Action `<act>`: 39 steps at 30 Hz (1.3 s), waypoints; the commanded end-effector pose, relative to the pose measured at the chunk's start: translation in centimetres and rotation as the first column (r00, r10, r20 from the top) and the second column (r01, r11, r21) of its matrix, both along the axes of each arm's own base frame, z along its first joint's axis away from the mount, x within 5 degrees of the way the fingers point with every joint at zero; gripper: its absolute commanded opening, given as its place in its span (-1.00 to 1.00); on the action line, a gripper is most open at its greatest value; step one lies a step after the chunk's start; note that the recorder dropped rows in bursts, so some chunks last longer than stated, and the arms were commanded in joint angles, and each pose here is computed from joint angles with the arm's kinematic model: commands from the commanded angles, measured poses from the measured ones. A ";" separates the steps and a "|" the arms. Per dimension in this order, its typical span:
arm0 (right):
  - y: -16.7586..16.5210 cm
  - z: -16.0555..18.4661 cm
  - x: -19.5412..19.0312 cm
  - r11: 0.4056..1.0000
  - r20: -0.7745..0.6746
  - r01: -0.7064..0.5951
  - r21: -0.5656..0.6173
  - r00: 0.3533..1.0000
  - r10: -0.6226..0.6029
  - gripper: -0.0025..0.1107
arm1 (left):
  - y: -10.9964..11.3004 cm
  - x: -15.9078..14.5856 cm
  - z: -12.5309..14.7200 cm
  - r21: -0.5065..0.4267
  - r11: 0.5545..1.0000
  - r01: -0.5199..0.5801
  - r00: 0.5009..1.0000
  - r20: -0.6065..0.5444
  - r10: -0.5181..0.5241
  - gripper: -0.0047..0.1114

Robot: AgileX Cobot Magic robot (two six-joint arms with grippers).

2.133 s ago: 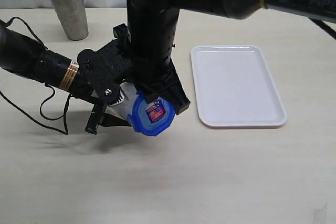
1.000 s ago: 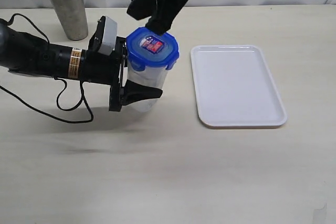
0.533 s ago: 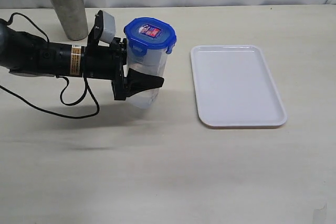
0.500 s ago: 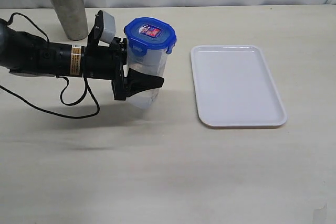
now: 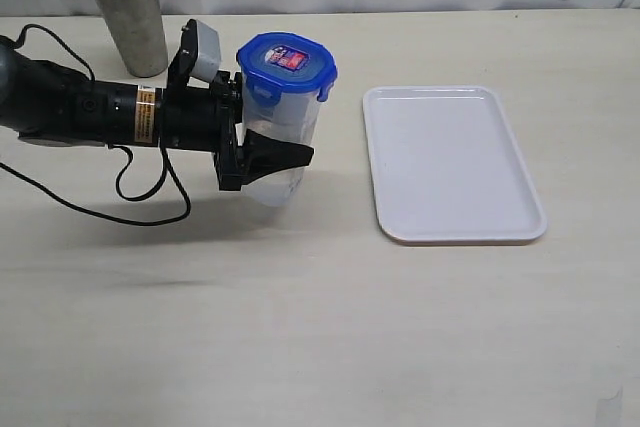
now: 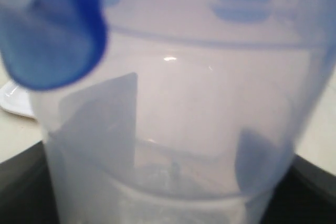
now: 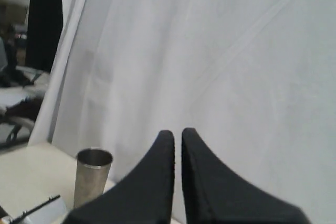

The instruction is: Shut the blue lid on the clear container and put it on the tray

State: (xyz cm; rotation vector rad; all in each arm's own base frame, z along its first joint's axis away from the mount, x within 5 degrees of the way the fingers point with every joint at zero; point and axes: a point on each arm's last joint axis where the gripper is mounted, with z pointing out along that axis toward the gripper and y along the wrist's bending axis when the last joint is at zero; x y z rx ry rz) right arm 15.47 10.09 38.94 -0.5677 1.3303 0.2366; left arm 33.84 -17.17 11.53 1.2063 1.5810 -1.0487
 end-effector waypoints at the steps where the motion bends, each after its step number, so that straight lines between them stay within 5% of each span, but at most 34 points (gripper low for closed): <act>1: -2.0 0.1 -2.9 0.995 0.036 -0.008 0.100 0.999 0.004 -0.87 | -0.1 0.2 1.1 -0.054 0.998 -0.016 1.000 0.008 0.016 -0.92; 11: -5.2 1.4 -8.1 0.949 0.033 -0.094 0.301 0.996 0.088 -0.87 | -0.1 0.3 1.0 -0.038 0.999 -0.017 1.000 0.009 0.017 -0.92; 22: -6.8 1.9 -10.3 0.934 0.118 -0.109 0.339 0.990 0.073 -0.87 | -0.1 0.1 0.9 -0.027 1.000 0.001 1.000 0.010 -0.001 -0.92; 32: -8.3 -0.5 -11.2 0.984 0.300 0.165 0.068 0.937 -0.178 -0.87 | -0.1 0.1 0.9 -0.025 1.000 0.003 1.000 0.010 -0.002 -0.92; 35: -8.7 -1.6 -11.4 0.963 0.341 0.270 -0.012 0.906 -0.250 -0.87 | -0.1 0.1 0.9 -0.025 1.000 0.003 1.000 0.010 -0.002 -0.92; 39: -8.9 -2.7 -11.5 0.863 0.487 0.445 -0.239 0.824 -0.290 -0.87 | -0.1 0.1 0.9 -0.024 1.000 0.001 1.000 0.010 -0.001 -0.92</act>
